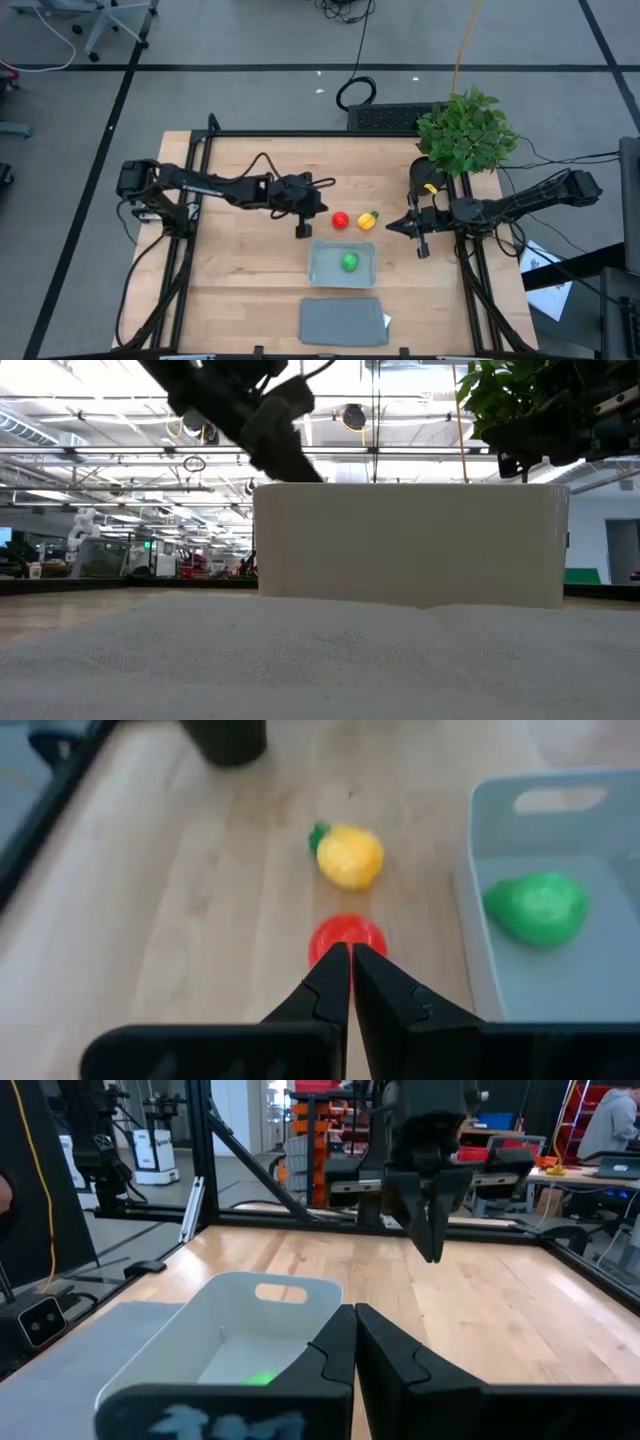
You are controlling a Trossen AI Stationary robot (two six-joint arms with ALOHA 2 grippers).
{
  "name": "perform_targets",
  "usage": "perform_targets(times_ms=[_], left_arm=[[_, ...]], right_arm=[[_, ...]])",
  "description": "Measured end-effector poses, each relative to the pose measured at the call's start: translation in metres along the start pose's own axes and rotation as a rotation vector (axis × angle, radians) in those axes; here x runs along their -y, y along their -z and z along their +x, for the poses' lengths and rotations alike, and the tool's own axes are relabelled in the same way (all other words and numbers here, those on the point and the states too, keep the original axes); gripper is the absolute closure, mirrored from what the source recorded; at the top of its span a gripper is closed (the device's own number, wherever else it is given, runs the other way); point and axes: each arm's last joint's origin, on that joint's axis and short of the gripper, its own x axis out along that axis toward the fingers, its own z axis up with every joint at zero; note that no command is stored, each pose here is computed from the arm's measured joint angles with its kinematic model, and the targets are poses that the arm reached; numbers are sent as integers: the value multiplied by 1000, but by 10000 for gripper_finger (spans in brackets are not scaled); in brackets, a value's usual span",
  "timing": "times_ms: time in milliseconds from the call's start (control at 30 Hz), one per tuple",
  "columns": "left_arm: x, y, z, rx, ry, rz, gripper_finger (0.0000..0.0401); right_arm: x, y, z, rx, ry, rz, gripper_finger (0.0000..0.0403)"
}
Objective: Pick and placing Produce into tupperware
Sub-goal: Put the red tomato into the gray bin
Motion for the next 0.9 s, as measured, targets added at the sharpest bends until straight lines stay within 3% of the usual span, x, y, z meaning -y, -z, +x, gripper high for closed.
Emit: perform_targets(times_ms=[233, 533, 900], left_arm=[[-4, -17, -4, 62, 72, 23, 380], [-8, -17, -4, 63, 62, 56, 380], [-33, -18, -5, 109, 26, 5, 380]], right_arm=[[0, -8, -5, 66, -4, 1, 403], [1, -15, -14, 127, 0, -4, 403], [3, -16, -21, 124, 34, -24, 403]])
